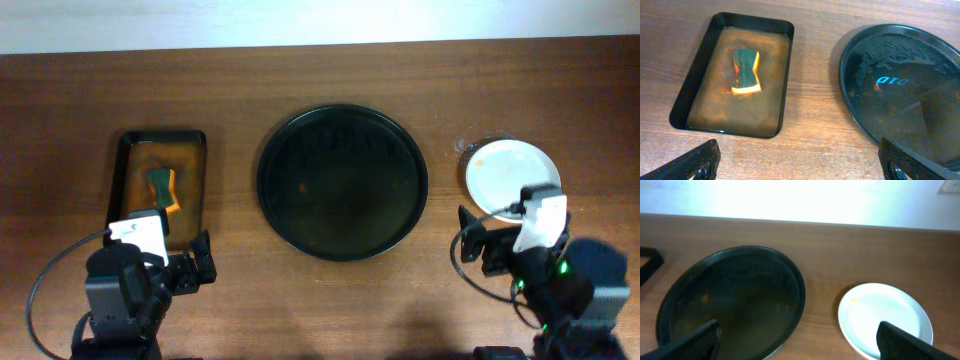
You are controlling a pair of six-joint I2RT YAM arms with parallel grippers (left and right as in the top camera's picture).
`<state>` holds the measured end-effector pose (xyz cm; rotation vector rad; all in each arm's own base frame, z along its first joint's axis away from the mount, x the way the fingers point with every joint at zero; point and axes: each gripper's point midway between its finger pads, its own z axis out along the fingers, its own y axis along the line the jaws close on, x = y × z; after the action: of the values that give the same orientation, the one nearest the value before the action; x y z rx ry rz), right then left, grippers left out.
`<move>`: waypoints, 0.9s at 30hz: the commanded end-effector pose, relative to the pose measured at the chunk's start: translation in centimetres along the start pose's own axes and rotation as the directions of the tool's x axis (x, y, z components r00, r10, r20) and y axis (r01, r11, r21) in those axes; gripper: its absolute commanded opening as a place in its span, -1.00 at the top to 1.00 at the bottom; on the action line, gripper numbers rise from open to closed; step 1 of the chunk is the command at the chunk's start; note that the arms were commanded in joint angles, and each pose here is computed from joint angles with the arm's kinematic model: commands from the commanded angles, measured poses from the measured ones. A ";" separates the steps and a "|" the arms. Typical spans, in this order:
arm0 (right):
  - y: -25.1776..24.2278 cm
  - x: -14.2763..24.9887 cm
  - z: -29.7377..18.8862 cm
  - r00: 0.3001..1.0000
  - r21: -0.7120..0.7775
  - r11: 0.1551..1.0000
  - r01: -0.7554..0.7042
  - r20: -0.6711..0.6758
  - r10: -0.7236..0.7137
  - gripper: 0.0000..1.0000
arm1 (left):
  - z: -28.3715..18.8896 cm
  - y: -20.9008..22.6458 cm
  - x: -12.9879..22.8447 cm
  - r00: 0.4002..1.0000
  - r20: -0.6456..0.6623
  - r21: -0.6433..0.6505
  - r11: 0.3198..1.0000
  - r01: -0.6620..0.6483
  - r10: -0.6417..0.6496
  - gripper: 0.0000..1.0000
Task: Clean dirty plates on tray and stack at the side
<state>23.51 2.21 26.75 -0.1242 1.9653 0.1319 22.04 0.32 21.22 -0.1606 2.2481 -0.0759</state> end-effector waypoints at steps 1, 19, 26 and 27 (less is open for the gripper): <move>0.2 1.2 -0.5 0.992 0.007 1.000 0.029 0.123 -0.030 -0.97 | 0.1 -0.2 0.2 1.000 -0.005 0.011 1.000 -0.016 0.016 -0.99; 0.4 2.4 0.9 0.838 0.048 0.994 0.094 0.536 -0.105 -0.97 | 0.1 -0.2 0.2 1.000 -0.005 0.011 1.000 -0.016 0.016 -0.99; 0.0 6.6 3.8 0.889 0.040 0.996 0.084 0.448 -0.093 -0.98 | 0.1 -0.2 0.2 1.000 -0.005 0.011 1.000 -0.016 0.016 -0.99; 0.0 7.0 4.0 0.897 0.038 0.996 0.082 0.432 -0.091 -0.97 | 0.1 -0.2 0.2 1.000 -0.005 0.011 1.000 -0.016 0.016 -0.99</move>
<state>24.21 2.58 20.83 -0.1598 1.4613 0.0711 22.04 0.32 21.16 -0.1608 2.2500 -0.0759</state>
